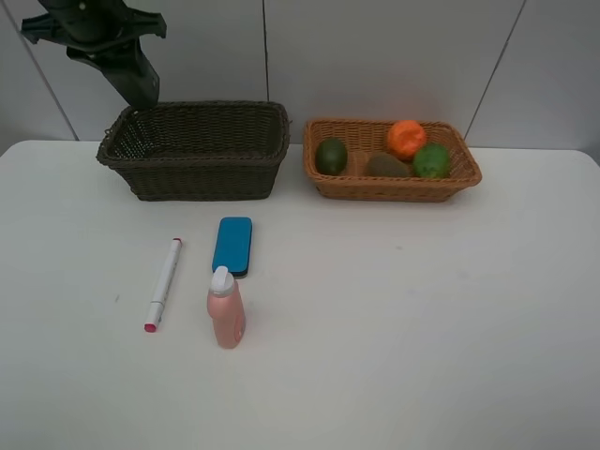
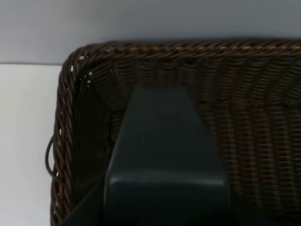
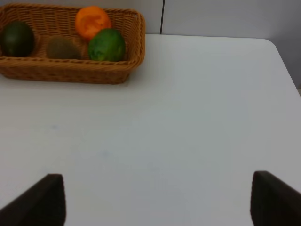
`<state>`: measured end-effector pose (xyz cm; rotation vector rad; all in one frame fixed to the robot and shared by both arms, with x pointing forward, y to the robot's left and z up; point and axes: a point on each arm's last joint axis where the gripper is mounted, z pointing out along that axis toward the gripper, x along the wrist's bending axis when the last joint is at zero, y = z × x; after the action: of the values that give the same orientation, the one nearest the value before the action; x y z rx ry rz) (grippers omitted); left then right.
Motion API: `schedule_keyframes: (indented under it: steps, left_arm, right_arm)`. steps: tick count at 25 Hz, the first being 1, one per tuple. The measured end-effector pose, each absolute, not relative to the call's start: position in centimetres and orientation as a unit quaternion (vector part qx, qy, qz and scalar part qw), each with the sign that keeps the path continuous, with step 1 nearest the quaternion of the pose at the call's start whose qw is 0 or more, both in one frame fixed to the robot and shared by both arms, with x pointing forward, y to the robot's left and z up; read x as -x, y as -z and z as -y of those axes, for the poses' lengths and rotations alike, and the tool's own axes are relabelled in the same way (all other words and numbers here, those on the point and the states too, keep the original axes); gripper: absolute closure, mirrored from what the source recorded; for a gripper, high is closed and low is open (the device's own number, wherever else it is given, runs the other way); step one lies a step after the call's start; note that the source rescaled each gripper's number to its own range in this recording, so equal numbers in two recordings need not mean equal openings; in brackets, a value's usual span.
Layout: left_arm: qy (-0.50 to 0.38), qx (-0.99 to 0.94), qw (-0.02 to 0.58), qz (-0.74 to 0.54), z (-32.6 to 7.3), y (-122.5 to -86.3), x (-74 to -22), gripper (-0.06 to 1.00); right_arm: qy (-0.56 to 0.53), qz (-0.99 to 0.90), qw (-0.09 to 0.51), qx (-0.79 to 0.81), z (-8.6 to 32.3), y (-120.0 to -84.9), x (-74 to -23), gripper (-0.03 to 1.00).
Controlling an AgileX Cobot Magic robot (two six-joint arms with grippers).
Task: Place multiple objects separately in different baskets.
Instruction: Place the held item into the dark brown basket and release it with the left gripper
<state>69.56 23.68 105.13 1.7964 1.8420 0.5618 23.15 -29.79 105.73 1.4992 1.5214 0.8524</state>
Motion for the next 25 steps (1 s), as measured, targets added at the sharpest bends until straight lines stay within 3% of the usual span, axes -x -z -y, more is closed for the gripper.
schedule_keyframes:
  steps: [12,25]
  left_arm:
    - [-0.155,-0.665,0.169,-0.71,-24.1,-96.7,-71.7,0.58]
    - [-0.161,-0.685,0.164,-0.692,-24.1,-96.3,-71.8,0.58]
  right_arm:
    - [-0.338,-0.604,0.409,-0.595,29.8,-105.7,-23.1,-0.03]
    - [-0.338,-0.604,0.409,-0.595,29.8,-105.7,-23.1,-0.03]
